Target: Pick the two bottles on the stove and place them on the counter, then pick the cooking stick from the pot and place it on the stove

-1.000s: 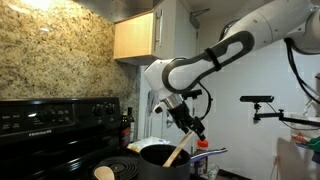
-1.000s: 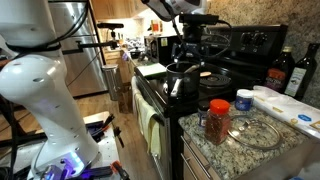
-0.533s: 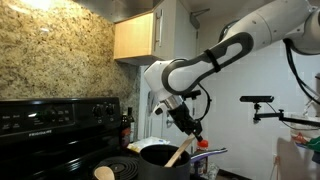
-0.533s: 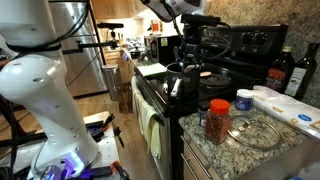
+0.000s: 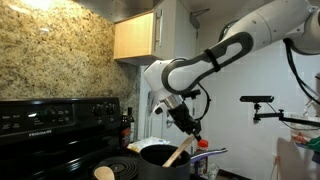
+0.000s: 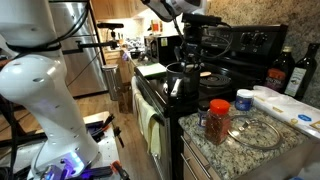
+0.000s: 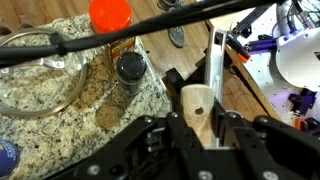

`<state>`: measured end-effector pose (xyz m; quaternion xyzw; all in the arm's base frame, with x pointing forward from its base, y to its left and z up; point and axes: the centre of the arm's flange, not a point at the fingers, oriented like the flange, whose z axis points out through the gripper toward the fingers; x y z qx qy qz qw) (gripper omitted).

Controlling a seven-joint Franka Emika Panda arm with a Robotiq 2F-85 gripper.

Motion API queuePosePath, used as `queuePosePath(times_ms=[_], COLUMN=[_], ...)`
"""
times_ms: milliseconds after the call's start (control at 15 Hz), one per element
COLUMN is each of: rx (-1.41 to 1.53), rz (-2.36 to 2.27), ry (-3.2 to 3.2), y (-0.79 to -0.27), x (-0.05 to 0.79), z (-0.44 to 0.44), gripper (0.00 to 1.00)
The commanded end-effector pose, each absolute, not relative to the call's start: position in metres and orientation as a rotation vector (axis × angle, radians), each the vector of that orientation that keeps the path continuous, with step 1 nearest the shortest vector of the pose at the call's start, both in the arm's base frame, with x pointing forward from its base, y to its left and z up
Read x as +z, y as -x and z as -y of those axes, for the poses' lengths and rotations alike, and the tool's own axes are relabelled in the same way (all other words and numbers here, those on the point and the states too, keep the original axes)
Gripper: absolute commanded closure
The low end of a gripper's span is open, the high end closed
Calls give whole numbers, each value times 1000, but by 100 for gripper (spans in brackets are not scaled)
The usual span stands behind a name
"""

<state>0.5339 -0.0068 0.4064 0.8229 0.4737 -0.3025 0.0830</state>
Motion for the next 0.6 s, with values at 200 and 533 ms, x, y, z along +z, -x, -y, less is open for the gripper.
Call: queuePosePath(times_ms=[200, 533], rx=[-767, -670], rz=[-1390, -1288], ry=[-2543, -2660], y=[-534, -525], x=[450, 489], z=[19, 40], gripper=[86, 86])
